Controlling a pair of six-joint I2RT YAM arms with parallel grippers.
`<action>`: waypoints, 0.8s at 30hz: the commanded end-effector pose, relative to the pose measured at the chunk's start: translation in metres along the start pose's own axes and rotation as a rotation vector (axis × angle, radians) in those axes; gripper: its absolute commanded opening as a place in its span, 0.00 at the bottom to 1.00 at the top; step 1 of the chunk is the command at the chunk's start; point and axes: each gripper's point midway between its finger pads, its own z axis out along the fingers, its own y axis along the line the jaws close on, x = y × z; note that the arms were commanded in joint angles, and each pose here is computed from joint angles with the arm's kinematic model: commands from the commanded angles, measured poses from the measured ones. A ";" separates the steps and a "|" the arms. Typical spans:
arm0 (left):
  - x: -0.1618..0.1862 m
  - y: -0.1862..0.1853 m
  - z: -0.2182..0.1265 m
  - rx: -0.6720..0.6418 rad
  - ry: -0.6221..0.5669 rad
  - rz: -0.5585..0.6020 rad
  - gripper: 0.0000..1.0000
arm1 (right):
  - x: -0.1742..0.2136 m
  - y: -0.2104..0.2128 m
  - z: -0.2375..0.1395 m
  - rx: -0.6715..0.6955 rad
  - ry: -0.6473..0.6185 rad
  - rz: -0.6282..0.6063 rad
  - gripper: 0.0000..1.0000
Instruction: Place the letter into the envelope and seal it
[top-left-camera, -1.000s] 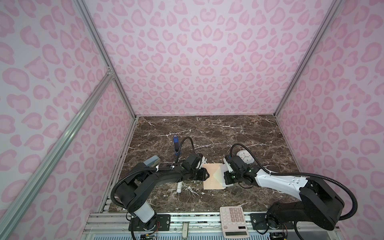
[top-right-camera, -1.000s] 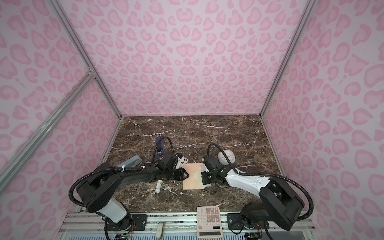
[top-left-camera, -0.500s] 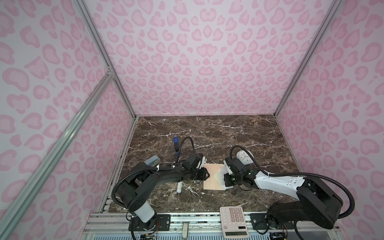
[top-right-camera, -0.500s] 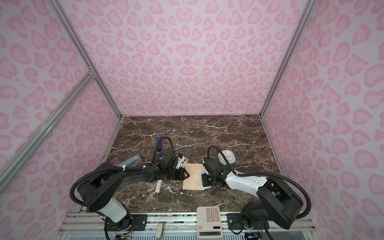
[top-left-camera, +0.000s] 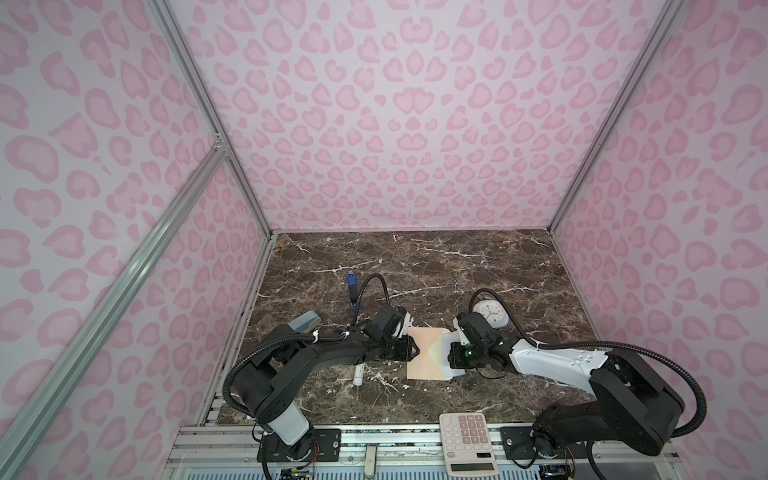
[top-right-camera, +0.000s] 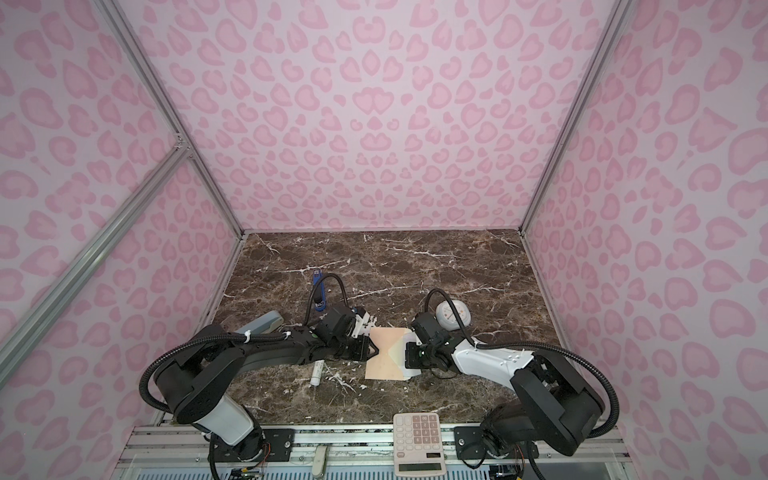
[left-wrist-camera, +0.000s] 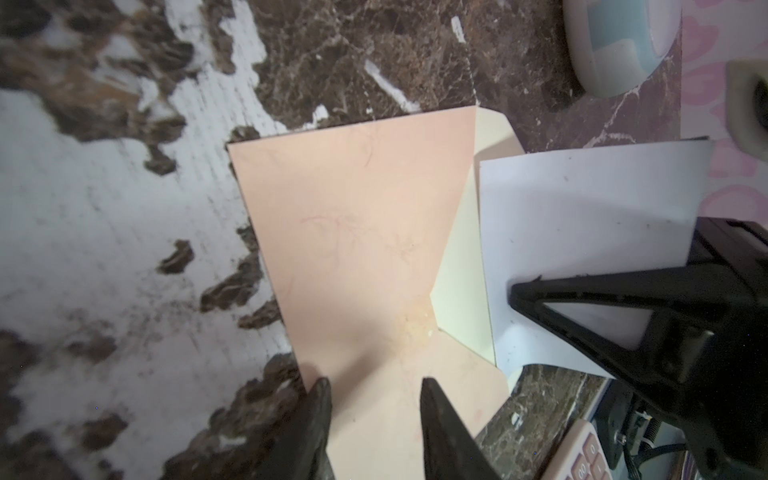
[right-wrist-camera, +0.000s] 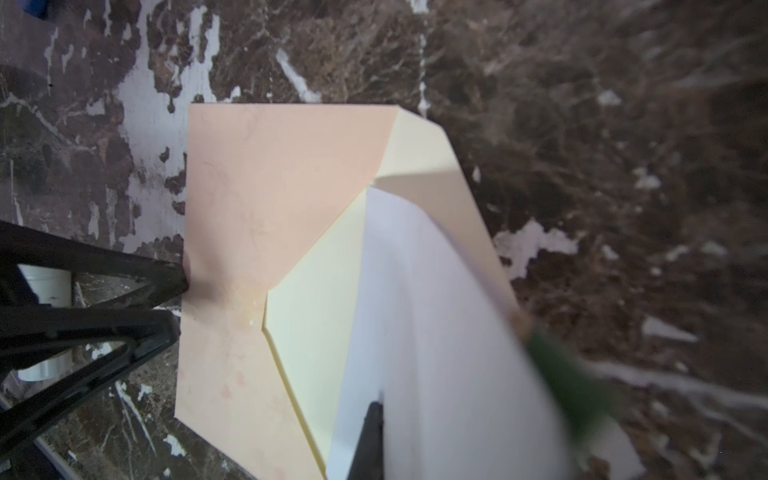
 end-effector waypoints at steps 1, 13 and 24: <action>0.037 0.037 0.000 -0.151 0.127 -0.073 0.40 | 0.010 -0.006 0.001 0.025 0.052 0.048 0.00; 0.038 0.038 0.000 -0.150 0.127 -0.074 0.40 | 0.012 -0.004 0.007 0.019 0.097 0.100 0.00; 0.038 0.042 -0.003 -0.187 0.130 -0.055 0.40 | 0.011 0.002 0.007 0.003 0.123 0.063 0.00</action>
